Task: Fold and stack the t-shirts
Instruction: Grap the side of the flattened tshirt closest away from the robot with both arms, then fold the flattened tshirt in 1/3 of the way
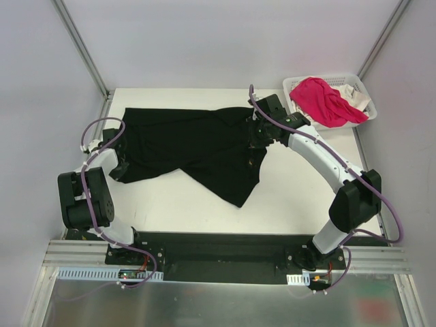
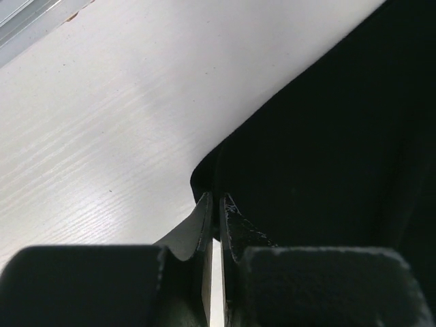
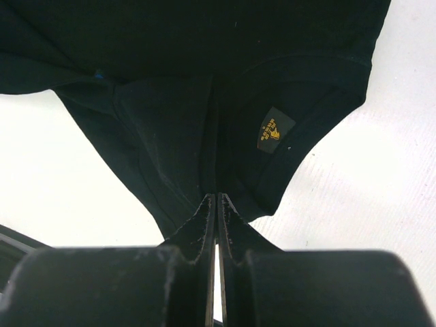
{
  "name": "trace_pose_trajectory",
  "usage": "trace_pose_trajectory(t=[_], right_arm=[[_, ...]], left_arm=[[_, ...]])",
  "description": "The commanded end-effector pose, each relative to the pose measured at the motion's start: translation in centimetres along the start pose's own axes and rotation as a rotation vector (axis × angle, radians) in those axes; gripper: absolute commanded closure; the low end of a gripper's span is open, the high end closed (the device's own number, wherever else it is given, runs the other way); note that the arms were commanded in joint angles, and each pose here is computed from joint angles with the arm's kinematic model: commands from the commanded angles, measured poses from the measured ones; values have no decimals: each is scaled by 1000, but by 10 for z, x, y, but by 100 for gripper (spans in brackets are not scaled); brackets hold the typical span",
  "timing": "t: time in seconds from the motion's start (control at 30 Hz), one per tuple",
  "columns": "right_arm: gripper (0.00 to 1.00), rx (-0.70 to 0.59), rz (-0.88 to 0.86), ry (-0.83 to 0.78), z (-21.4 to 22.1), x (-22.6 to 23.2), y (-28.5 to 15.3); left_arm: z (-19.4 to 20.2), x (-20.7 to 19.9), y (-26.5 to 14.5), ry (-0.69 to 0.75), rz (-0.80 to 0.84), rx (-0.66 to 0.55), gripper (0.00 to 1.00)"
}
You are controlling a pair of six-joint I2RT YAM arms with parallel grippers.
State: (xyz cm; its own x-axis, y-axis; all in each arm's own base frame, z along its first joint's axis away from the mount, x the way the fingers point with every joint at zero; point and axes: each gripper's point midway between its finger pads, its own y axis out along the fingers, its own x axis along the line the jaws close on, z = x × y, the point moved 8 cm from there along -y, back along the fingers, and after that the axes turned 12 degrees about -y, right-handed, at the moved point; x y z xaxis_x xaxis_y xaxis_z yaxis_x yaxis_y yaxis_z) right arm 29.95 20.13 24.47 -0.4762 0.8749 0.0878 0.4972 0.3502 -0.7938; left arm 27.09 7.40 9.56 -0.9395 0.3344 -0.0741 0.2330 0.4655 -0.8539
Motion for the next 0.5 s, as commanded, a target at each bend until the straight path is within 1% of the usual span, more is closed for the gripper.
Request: trace_pose_trajectory(t=[0.0, 0.23, 0.27, 0.47], right_arm=[[99, -43, 2, -4, -11, 2, -7], [99, -60, 20, -12, -8, 2, -16], [99, -62, 53, -13, -7, 0, -16], [99, -89, 81, -24, 2, -1, -32]], left_arm=[[-15, -10, -22, -32, 78, -75, 100], [-26, -10, -41, -66, 153, -139, 100], [-28, -10, -44, -74, 158, -146, 100], [-45, -7, -64, -140, 190, -241, 100]])
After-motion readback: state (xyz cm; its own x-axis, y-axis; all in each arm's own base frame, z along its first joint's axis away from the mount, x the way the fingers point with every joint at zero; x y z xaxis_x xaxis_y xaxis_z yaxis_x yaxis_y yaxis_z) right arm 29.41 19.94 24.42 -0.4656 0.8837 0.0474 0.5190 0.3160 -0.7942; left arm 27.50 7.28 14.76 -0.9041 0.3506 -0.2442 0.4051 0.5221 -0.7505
